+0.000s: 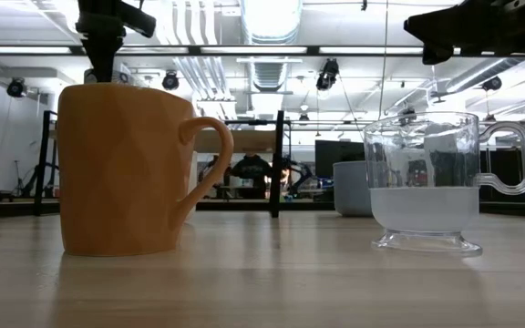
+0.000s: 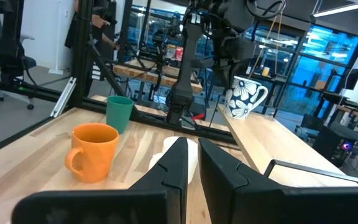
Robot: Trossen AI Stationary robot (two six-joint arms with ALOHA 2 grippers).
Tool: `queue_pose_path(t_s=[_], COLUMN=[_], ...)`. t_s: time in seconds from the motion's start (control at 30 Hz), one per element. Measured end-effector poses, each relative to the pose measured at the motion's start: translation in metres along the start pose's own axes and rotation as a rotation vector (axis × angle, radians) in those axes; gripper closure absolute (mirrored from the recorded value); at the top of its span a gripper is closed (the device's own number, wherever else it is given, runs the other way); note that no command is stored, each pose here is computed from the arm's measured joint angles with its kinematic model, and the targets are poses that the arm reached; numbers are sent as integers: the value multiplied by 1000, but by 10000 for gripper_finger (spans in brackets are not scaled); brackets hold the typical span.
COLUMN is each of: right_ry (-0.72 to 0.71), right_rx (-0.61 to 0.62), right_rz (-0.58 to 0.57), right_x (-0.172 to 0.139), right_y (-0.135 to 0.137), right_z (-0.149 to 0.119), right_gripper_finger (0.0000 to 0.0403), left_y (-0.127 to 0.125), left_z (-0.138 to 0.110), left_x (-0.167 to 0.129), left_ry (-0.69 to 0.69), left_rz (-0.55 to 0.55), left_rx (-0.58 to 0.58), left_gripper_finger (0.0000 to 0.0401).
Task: Stack small to large cups/mugs on shelf
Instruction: Put the blue patterned mug on the shelf, then put the blue mug on the shelf
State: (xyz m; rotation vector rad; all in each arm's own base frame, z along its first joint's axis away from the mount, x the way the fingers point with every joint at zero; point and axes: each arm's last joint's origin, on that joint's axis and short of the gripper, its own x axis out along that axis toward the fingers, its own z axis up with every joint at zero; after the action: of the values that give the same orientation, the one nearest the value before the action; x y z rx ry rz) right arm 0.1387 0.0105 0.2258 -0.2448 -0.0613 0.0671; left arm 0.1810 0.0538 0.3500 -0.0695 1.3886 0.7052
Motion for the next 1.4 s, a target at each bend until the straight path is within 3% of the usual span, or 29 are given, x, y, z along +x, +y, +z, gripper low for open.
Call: queue_pose_path(t_s=[0.73,1.4], right_ry=[0,-1], right_rx=[0,0], right_rz=[0,1], right_x=[0,0], right_y=[0,0], right_z=[0,0], right_gripper_finger=[371,371], left_y=[2,1], left_z=[0,0], left_x=[1,2], left_ry=[-12,-3], left_rz=[64,46], left_rx=[31,32], left_gripper_finger=[401,401])
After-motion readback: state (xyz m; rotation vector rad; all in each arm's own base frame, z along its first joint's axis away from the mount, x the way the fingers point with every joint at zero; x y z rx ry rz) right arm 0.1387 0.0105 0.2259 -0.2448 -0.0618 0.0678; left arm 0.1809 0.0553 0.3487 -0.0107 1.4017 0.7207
